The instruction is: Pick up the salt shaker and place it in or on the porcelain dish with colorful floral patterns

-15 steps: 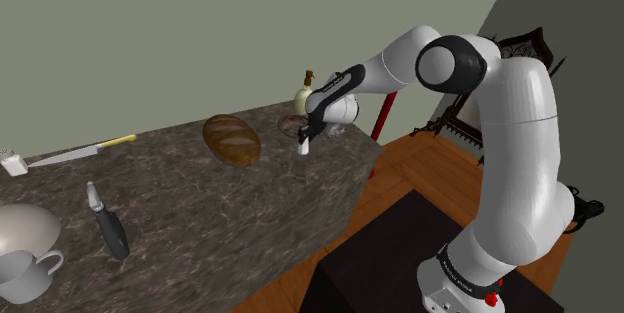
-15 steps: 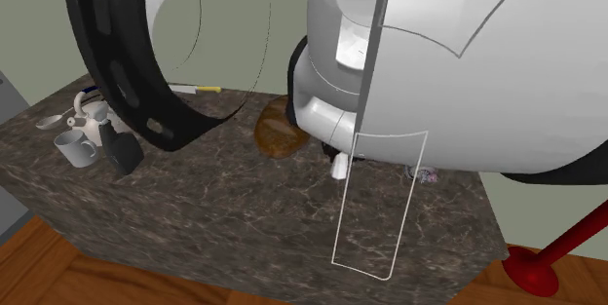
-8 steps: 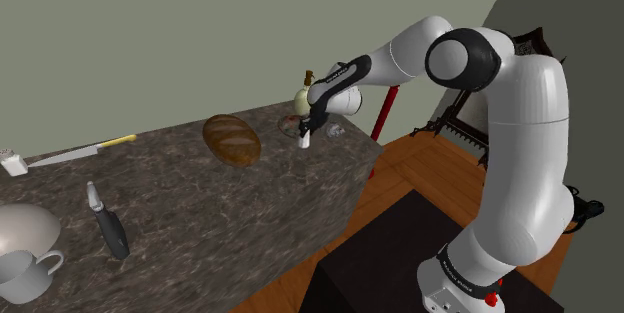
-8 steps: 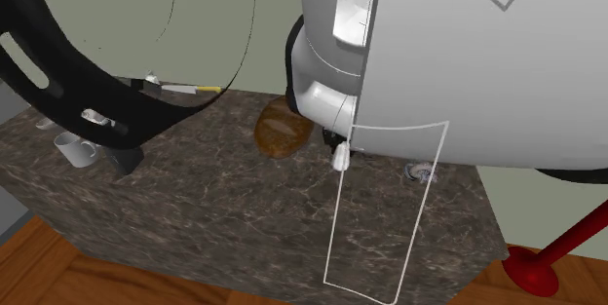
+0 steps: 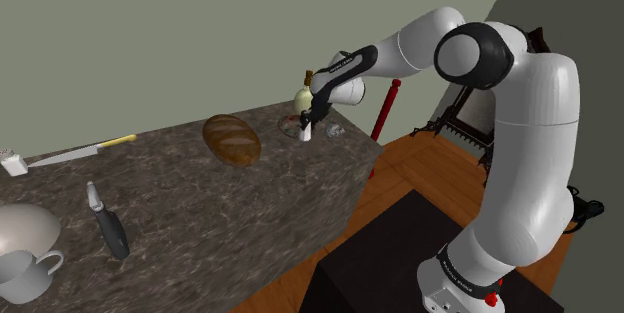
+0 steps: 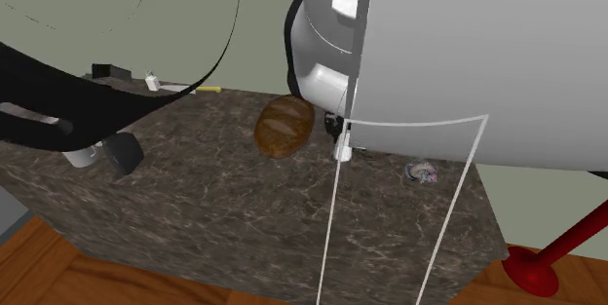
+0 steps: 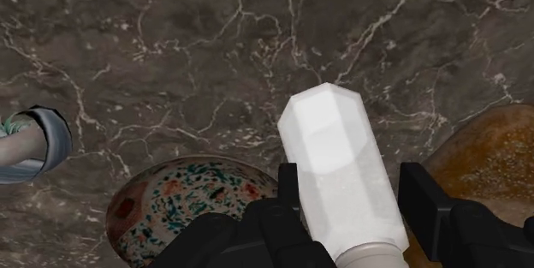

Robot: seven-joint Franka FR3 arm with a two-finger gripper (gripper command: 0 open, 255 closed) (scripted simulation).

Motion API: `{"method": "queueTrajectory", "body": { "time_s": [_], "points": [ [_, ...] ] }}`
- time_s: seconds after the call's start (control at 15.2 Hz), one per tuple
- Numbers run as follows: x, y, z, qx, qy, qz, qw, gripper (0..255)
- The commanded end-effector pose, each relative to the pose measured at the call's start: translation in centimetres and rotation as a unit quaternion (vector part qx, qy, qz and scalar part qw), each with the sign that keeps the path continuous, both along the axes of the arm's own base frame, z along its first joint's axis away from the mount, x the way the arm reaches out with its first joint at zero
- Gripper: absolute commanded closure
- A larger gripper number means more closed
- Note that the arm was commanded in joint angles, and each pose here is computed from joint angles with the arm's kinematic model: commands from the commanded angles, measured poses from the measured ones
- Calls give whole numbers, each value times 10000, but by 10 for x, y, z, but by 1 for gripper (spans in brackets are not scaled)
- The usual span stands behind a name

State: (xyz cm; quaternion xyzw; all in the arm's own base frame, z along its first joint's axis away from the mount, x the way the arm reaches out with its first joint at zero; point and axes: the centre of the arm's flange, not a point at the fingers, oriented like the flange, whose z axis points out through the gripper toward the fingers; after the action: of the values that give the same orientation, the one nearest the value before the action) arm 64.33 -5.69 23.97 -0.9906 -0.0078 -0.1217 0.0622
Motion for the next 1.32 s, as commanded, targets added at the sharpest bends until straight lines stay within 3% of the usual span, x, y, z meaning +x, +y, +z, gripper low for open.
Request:
{"method": "queueTrajectory", "body": {
  "time_s": [0.0, 0.79, 1.25],
  "points": [
    [17, -10, 4, 0, 2, -2, 10000, 255],
    [161, -91, 17, 0, 2, -2, 10000, 255],
    [161, -91, -20, 0, 2, -2, 10000, 255]
  ]
}}
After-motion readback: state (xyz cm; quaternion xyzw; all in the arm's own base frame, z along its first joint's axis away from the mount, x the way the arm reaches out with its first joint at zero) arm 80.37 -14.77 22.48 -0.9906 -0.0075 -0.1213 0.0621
